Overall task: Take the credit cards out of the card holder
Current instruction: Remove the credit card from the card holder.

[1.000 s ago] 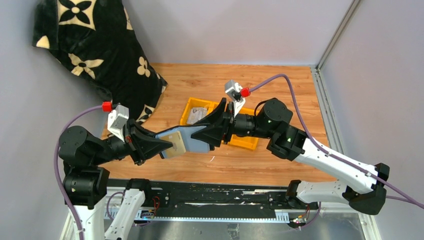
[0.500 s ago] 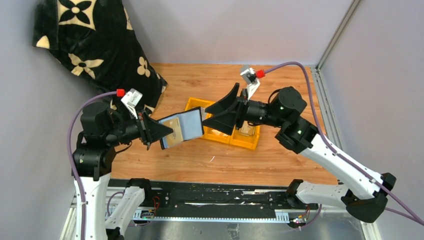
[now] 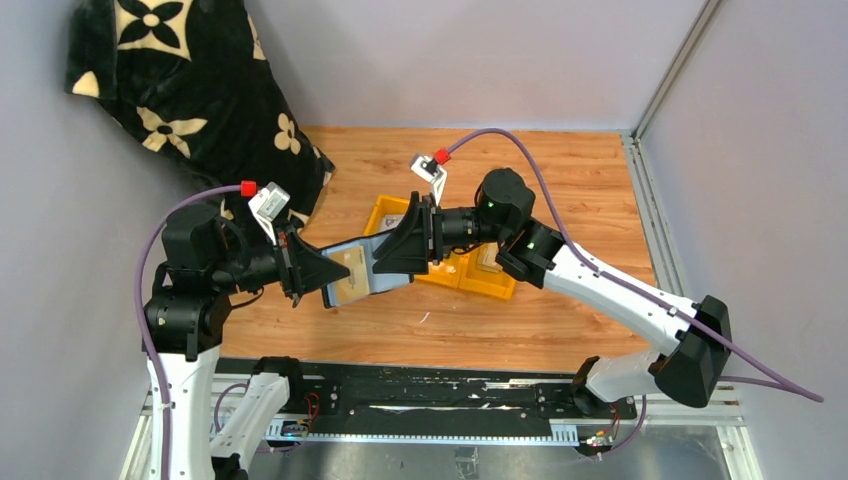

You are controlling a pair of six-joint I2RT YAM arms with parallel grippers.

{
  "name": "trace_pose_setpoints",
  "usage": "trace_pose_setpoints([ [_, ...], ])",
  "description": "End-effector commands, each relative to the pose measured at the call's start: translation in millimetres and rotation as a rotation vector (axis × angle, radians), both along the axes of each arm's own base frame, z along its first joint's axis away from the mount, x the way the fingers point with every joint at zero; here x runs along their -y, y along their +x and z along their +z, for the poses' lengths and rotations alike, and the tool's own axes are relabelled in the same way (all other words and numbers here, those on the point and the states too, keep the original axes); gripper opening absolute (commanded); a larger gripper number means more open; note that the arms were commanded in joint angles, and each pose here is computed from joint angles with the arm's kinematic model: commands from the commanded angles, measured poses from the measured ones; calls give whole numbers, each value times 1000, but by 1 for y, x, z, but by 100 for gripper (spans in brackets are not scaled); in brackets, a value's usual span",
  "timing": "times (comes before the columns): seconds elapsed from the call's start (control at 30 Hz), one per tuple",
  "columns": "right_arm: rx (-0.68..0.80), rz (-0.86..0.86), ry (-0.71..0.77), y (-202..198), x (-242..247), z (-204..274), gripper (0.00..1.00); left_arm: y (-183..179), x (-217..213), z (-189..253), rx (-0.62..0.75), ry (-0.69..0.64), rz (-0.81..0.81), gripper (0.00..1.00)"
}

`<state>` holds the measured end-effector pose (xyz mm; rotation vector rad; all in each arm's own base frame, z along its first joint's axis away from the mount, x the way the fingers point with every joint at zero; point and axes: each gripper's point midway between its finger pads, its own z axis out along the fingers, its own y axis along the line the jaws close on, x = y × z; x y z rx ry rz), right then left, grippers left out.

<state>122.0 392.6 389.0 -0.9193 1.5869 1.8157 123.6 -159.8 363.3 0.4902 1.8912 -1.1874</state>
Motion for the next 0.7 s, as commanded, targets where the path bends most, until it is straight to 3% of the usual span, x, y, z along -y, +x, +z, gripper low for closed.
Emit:
trace_pose_setpoints([
  [0.0,-3,83,47,-15,-2,5,59,-12,7,13,27,-44,-88,0],
  [0.4,-30,100,32,-18,-21,-8,46,-7,11,26,46,-151,-45,0],
  [0.67,-55,94,33,-11,-32,-10,16,-11,14,23,-9,-183,-92,15],
])
